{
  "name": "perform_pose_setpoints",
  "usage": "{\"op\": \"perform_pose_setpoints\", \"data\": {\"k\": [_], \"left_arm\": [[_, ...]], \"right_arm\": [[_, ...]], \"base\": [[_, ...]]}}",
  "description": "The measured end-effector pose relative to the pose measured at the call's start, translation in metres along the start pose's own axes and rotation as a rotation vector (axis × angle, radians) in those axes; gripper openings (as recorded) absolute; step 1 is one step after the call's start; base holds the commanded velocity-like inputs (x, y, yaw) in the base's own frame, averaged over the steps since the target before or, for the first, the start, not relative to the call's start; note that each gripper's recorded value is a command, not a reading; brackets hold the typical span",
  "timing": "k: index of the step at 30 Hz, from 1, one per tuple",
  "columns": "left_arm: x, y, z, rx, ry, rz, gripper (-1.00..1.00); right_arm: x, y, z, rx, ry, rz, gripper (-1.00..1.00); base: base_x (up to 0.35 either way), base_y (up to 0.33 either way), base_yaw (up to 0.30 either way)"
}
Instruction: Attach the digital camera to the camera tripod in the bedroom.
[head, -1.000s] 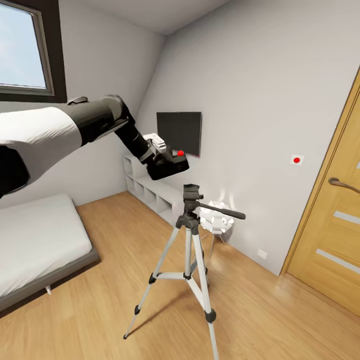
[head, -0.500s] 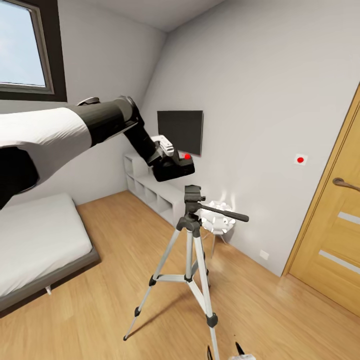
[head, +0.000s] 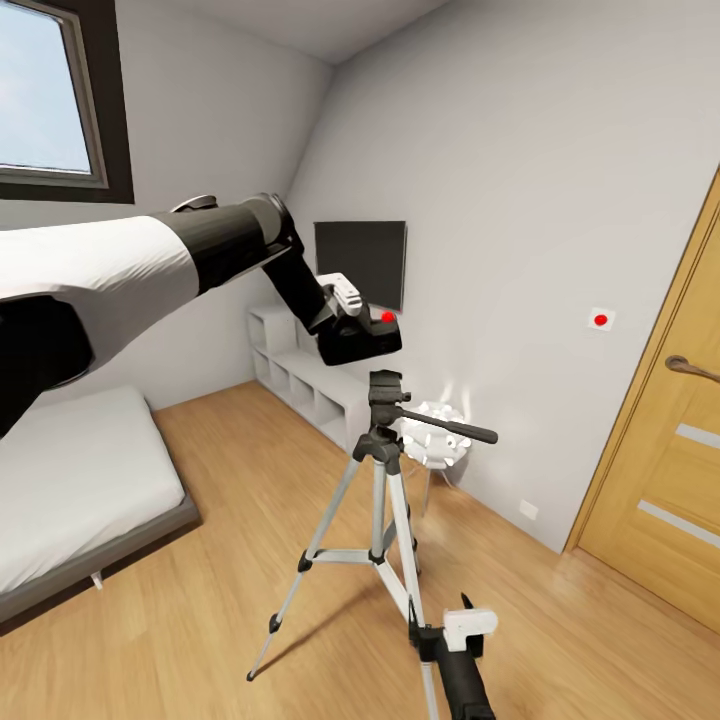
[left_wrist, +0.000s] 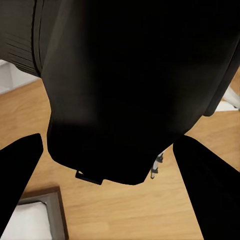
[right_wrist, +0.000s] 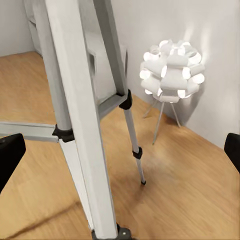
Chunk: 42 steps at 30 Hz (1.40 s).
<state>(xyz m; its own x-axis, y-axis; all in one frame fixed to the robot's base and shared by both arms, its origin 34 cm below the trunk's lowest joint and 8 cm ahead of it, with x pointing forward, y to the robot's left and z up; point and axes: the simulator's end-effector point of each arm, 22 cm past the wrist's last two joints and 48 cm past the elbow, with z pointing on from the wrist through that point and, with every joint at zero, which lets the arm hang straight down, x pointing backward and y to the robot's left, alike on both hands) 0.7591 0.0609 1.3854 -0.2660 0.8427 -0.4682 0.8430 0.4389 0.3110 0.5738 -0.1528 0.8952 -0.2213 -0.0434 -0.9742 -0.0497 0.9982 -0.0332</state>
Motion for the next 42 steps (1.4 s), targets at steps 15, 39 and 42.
{"op": "perform_pose_setpoints", "data": {"k": [15,39,42], "left_arm": [[-0.009,-0.009,0.003,0.006,0.001,0.021,-1.00],[-0.011,-0.007,0.001,-0.001,-0.004,0.014,-1.00],[-0.012,-0.008,0.002,0.000,-0.003,0.016,-1.00]], "right_arm": [[0.004,-0.001,0.007,0.001,0.092,-0.021,1.00],[-0.002,0.028,0.005,-0.066,0.076,-0.046,1.00],[-0.002,0.028,0.005,-0.066,0.076,-0.046,1.00]], "base": [[0.000,0.000,0.000],[0.071,0.000,0.000],[0.322,0.000,0.000]]}}
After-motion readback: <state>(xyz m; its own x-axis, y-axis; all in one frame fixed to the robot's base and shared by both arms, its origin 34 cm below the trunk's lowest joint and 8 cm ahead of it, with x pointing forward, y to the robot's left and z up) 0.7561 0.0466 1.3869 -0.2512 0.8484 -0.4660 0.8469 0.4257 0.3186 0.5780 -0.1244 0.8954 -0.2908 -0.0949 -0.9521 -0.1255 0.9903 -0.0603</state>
